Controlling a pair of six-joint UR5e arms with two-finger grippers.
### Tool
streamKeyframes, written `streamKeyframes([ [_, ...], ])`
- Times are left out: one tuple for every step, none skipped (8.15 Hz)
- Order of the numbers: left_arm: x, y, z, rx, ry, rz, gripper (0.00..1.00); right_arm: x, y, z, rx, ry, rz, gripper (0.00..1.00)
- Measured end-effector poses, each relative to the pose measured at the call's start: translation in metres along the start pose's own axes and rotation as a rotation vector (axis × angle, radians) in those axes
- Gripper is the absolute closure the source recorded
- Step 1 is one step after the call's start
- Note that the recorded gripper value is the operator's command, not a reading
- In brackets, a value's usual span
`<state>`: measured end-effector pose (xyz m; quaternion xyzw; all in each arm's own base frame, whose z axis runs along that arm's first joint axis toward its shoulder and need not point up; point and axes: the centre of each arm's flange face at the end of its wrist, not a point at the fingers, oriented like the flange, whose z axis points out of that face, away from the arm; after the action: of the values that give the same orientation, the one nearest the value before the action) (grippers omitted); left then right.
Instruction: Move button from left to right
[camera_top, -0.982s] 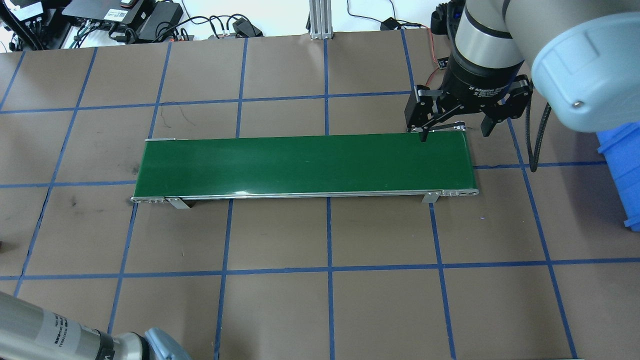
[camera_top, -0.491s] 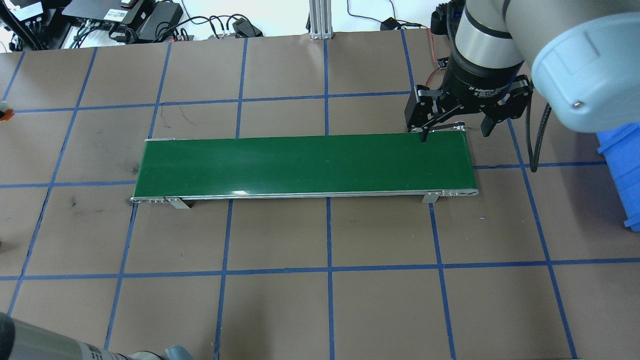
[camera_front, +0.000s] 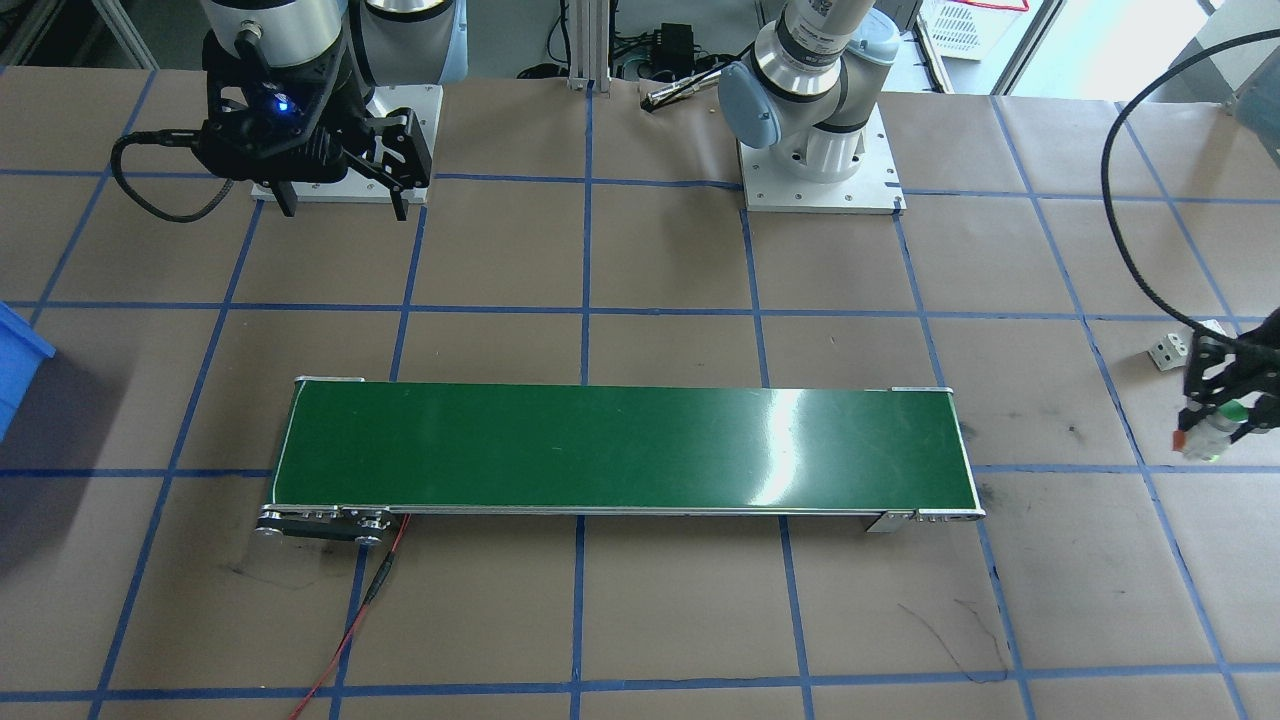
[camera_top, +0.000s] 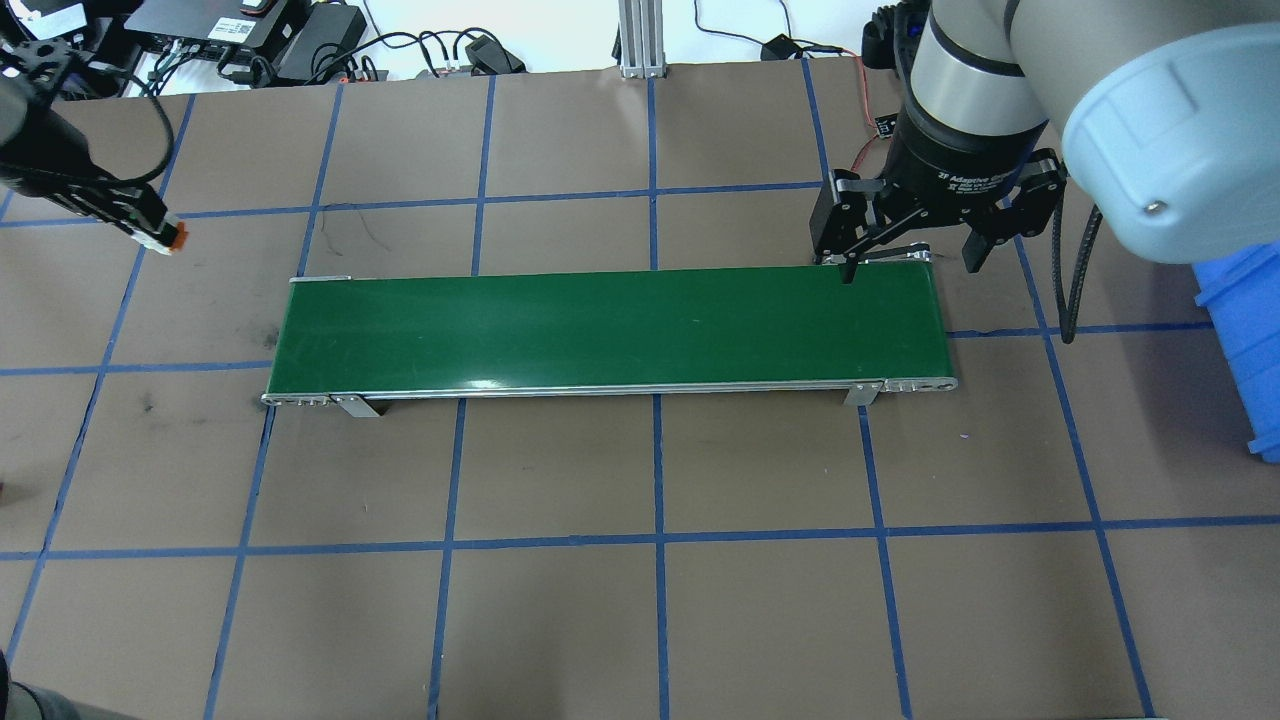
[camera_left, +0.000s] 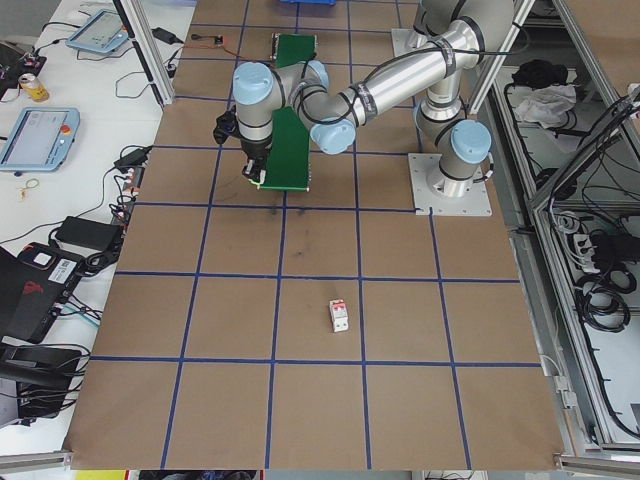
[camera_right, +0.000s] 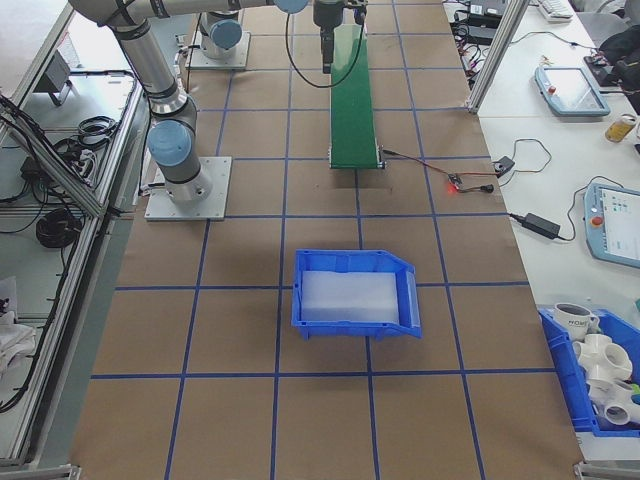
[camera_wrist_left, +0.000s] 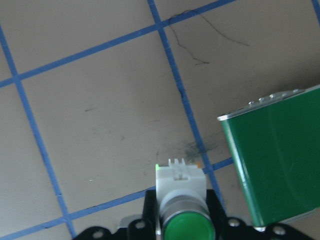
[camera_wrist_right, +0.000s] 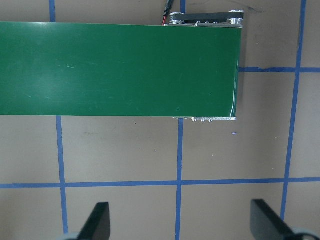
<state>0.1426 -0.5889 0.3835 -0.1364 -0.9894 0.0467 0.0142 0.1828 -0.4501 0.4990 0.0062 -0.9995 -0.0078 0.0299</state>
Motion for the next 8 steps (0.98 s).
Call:
streamKeyframes([
  [0.036,-0.014,0.012,-0.015,0.018,-0.061,1.00,0.000,0.000,0.000,0.000,0.000,0.000,0.00],
  [0.072,-0.027,0.019,-0.028,0.026,-0.093,1.00,0.000,0.000,0.000,0.000,0.001,0.000,0.00],
  [0.096,-0.036,0.027,-0.041,0.034,-0.125,1.00,0.000,0.000,0.000,0.000,0.001,0.000,0.00],
  [0.109,-0.038,0.039,-0.063,0.045,-0.147,1.00,0.000,0.000,0.000,0.000,0.001,0.000,0.00],
  [0.115,-0.036,0.057,-0.096,0.058,-0.161,1.00,0.000,0.000,0.000,0.000,0.001,0.000,0.00],
  [0.118,-0.029,0.074,-0.134,0.063,-0.182,1.00,0.000,0.000,0.000,0.000,0.001,0.000,0.00],
  [0.120,-0.022,0.086,-0.166,0.062,-0.210,1.00,0.000,0.000,0.000,0.000,0.002,0.000,0.00],
  [0.121,-0.017,0.094,-0.186,0.059,-0.236,1.00,0.000,0.000,0.000,0.000,0.001,0.000,0.00],
])
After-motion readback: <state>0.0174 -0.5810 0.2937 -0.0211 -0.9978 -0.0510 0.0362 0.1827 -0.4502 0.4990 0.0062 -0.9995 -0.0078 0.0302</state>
